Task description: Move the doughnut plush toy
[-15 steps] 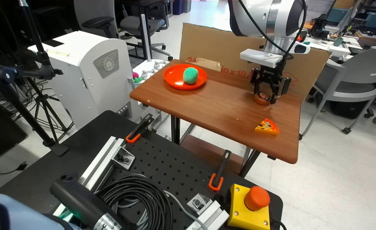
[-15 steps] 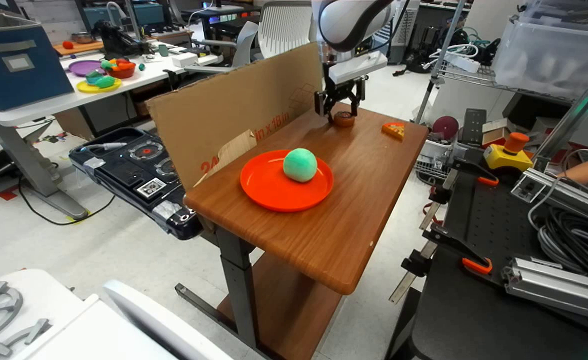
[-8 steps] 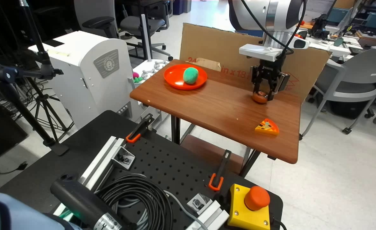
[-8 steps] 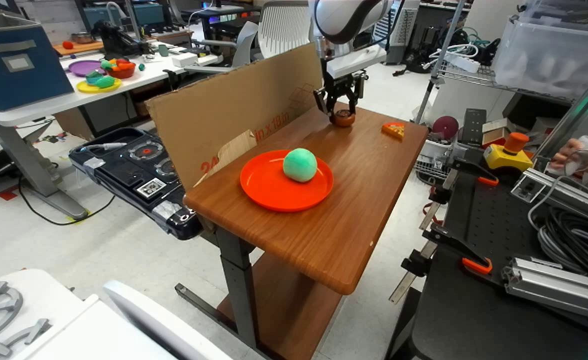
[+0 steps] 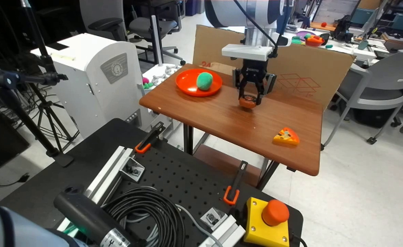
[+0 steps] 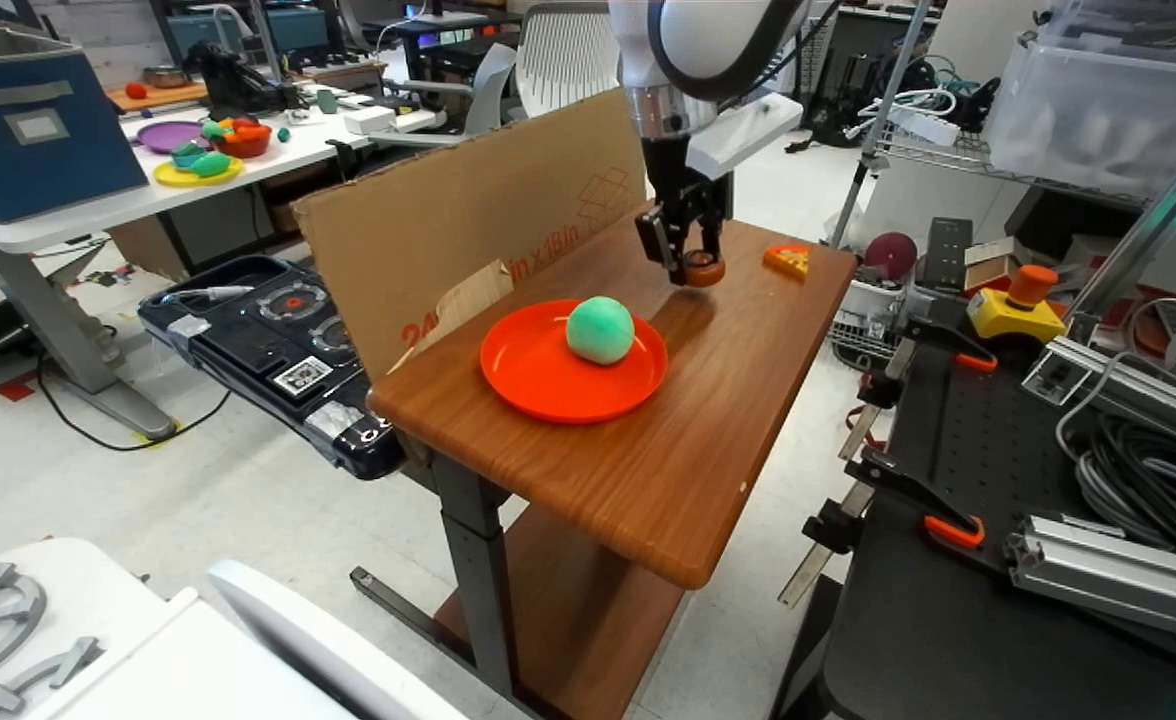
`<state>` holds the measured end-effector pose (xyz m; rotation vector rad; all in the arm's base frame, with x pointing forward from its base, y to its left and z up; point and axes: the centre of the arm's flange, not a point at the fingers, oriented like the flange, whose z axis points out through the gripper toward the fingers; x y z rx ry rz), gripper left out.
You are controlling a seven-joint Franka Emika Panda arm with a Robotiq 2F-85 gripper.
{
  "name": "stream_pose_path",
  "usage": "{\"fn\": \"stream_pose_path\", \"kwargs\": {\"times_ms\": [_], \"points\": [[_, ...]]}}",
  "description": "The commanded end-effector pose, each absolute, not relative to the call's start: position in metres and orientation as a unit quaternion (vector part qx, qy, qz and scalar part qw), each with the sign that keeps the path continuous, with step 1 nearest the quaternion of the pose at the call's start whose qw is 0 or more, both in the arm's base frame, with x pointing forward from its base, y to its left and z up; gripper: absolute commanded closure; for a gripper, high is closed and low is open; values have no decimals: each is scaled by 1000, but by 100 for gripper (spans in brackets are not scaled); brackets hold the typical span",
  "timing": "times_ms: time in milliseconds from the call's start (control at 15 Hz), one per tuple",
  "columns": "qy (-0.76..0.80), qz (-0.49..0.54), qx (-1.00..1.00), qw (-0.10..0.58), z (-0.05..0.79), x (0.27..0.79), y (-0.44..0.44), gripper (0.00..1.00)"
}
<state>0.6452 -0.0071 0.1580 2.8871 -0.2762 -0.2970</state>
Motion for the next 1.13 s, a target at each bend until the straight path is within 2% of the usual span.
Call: {"fn": "stream_pose_path", "kwargs": {"times_ms": [0,267,333,400,467,600,667,1067], "points": [[-41,-92,986,134,133,574,12,58],[-25,-61,989,131,134,560,21,58],[-25,-63,990,125,136,556,22,8],[-32,-68,990,123,140,550,22,7],[-40,-77,989,119,145,544,22,1],[-58,-95,986,125,159,531,20,0],[-46,-84,987,126,140,558,18,0],[-48,-87,987,126,140,556,18,0]]}}
